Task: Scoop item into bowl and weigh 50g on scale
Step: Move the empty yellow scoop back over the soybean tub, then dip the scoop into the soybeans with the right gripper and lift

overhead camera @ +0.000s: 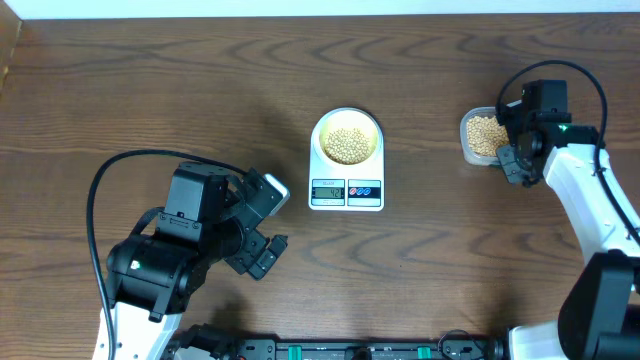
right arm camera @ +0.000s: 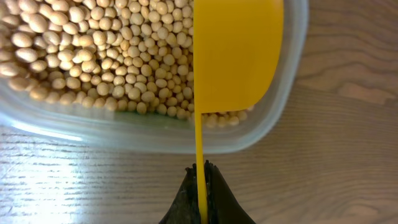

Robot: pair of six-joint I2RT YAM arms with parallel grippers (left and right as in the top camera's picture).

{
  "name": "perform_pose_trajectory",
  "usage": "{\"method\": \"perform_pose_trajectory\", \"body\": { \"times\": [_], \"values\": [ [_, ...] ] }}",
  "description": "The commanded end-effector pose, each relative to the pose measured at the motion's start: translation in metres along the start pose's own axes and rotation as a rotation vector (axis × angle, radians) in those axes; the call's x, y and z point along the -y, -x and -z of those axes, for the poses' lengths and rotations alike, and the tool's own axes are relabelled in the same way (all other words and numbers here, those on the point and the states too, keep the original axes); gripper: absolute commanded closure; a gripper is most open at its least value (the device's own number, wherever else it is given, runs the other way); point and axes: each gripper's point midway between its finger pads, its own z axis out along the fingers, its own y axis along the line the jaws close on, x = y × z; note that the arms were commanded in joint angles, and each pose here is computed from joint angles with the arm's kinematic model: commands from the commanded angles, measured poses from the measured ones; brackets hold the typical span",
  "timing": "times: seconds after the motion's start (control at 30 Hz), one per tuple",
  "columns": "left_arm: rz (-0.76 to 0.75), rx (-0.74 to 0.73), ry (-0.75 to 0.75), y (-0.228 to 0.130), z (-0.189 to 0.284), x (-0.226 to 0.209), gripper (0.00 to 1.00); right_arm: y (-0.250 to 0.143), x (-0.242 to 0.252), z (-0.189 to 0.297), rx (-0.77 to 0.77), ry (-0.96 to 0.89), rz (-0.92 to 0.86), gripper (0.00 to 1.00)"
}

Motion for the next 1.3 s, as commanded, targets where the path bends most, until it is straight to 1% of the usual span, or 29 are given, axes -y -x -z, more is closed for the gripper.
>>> {"method": "perform_pose_trajectory", "body": {
  "times": [0.0,0.13,0.3,0.7,0.83,0.97,1.17,1.27],
  "values": [
    [-0.006,0.022,0.02,0.007,0.008,-0.004,0.02,0.004,0.002,-0.01,-0.016,-0.012,-0.005,0.99],
    [-0.006,0.022,0.02,0.007,0.008,-0.004,0.02,0.007,-0.003,-0.015,-0.01,0.012,-0.003,0.99],
    [-0.006,0.022,0.02,0.007,0.008,-0.004,0.02,0.019,-0.024,-0.011,0.048,0.136,0.002,0.99],
    [-0.006,0.022,0.02,0.007,0.008,-0.004,0.02,0.028,-0.053,-0.004,0.108,0.313,-0.01,0.99],
    [-0.006,0.022,0.02,0.007,0.008,-0.004,0.02,0.028,-0.054,-0.004,0.106,0.317,-0.031,0.99],
    [-0.006,0.022,0.02,0.007,0.008,-0.004,0.02,0.028,-0.041,-0.004,0.084,0.254,-0.077,0.99],
    [-0.006,0.022,0.02,0.007,0.008,-0.004,0.02,0.037,-0.02,0.027,0.058,0.235,-0.085,0.99],
    [-0.006,0.022,0.02,0.007,0.008,-0.004,0.02,0.04,-0.015,0.035,0.061,0.231,-0.087,0.99]
  ]
}}
